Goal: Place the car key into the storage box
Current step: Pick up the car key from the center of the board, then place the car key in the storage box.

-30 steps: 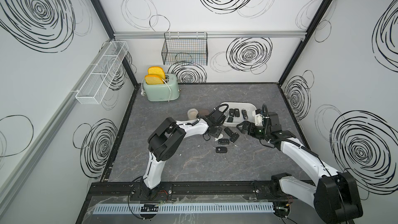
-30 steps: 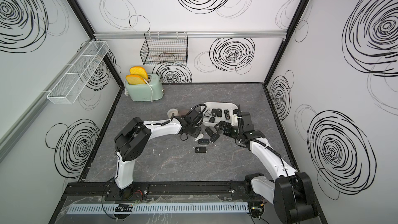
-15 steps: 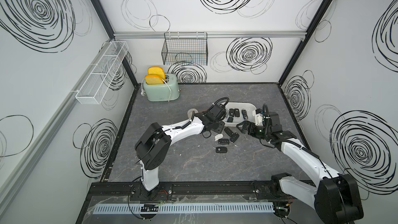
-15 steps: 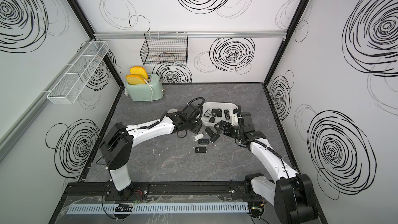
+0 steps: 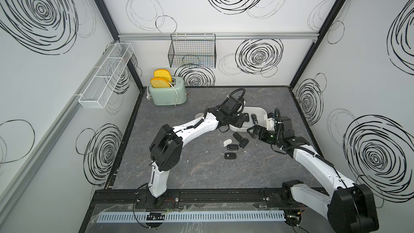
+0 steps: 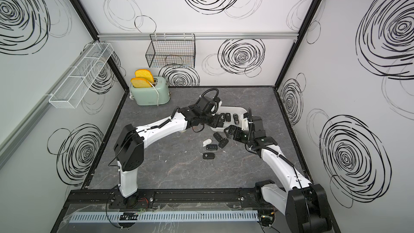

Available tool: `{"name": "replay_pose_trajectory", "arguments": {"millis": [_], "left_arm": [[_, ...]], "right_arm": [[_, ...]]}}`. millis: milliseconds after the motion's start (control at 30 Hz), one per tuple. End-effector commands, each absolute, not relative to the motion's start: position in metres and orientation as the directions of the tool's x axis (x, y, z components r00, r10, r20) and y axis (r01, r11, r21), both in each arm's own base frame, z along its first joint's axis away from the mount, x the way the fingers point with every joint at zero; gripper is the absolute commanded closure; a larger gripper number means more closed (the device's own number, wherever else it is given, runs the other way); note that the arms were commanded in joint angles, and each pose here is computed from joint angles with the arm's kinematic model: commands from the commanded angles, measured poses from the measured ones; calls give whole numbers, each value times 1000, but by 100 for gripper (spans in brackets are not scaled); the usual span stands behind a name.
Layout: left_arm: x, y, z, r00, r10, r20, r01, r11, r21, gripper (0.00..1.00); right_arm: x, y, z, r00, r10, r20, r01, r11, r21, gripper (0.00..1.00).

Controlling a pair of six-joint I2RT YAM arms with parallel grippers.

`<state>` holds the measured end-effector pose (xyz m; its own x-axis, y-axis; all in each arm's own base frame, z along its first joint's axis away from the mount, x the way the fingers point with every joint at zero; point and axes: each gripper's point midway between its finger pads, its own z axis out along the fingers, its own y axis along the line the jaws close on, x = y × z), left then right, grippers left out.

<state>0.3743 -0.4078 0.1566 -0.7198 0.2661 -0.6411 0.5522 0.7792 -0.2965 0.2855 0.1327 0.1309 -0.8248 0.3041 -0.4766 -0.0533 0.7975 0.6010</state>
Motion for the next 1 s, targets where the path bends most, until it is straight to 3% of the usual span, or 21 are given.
{"name": "replay_pose_trajectory", "arguments": {"millis": [0,333,967], "left_arm": [[398,-421,151,-732,216,-646,535,769,-350,64],[448,-430,114,-724,195,-662,486,825,-289,61],[462,-423,55,-763,212,-611,454,849,-272,55]], "right_arm": [[286,130,141,-815,314,-487,-48,800,598,1],[284,126,133,-836,315,-450,-12,810,587,1],[285,122,114,-862,316,-397,40,823,567,1]]}}
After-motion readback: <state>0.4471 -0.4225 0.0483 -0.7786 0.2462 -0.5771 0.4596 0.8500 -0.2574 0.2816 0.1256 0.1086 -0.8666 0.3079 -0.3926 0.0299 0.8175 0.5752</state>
